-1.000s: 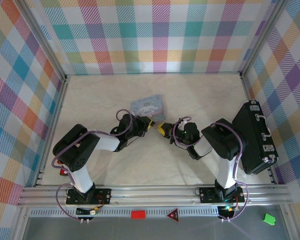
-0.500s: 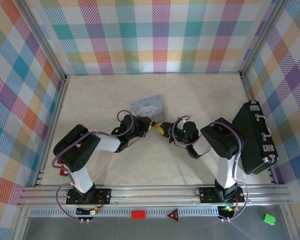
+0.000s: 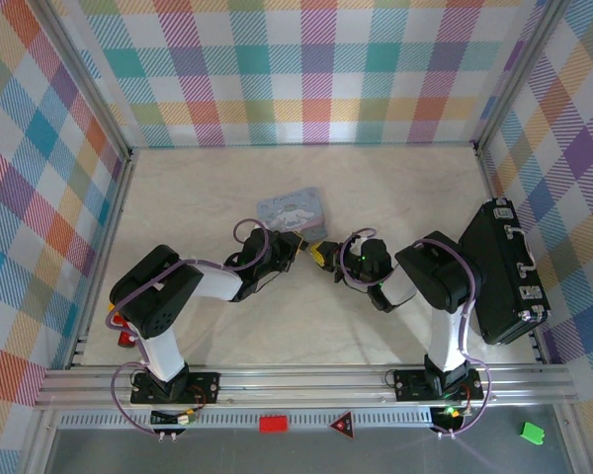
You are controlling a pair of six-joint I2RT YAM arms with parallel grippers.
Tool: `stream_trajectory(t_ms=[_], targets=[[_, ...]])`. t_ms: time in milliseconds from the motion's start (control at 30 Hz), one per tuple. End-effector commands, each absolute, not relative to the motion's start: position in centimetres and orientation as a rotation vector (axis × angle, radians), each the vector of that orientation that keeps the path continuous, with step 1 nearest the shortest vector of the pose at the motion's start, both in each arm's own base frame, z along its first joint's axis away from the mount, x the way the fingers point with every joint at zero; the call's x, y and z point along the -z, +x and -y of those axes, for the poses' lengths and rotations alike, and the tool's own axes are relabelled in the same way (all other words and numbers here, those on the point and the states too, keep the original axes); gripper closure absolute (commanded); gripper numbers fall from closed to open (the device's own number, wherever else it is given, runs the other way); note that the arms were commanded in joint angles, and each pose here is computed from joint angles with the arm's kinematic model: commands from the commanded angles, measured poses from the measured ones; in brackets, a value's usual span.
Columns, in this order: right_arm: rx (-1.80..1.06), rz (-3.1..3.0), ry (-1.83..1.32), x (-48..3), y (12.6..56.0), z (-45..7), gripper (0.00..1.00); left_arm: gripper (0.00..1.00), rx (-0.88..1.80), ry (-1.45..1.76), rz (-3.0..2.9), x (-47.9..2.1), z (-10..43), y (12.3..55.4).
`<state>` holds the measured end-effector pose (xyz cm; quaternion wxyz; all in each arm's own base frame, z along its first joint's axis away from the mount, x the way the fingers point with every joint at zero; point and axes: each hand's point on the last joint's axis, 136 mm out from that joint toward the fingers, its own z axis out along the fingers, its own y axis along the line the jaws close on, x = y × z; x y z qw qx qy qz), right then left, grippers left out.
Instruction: Unlock the padlock with the key
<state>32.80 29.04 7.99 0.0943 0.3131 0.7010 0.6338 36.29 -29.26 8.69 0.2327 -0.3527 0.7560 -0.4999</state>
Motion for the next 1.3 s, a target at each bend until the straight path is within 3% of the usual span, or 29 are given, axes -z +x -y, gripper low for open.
stream_trajectory(t_ms=[0,133,333,533,600,733,1067,1267], targets=[[-1.919,-2.121,0.875,-8.2,32.1,-30.3,0.84,0.93,1.504,-0.881,-2.119,-9.8,31.5,34.9],[-1.847,-2.182,0.872,-7.3,31.4,-29.5,0.66,0.93,1.427,-0.924,-2.128,-8.3,28.9,35.4],[-1.729,-2.275,0.797,-6.6,29.8,-28.2,0.54,0.93,1.347,-0.934,-2.156,-7.9,26.9,35.7],[-1.501,-2.432,0.528,-5.9,28.3,-26.8,0.57,0.94,1.244,-0.915,-2.232,-8.0,25.6,35.6],[-1.314,-2.489,0.314,-6.5,27.8,-26.6,0.61,0.93,1.236,-0.882,-2.252,-8.2,25.6,35.6],[-0.872,-2.441,-0.119,-8.4,27.1,-25.9,0.6,0.93,1.24,-0.88,-2.285,-7.7,25.2,35.6],[-0.454,-2.025,-0.7,-10.3,26.6,-28.3,0.58,0.93,1.227,-0.822,-2.368,-7.0,25.5,35.2],[-0.358,-1.836,-0.923,-10.0,26.2,-30.0,0.53,0.93,1.219,-0.805,-2.39,-7.1,25.3,34.6]])
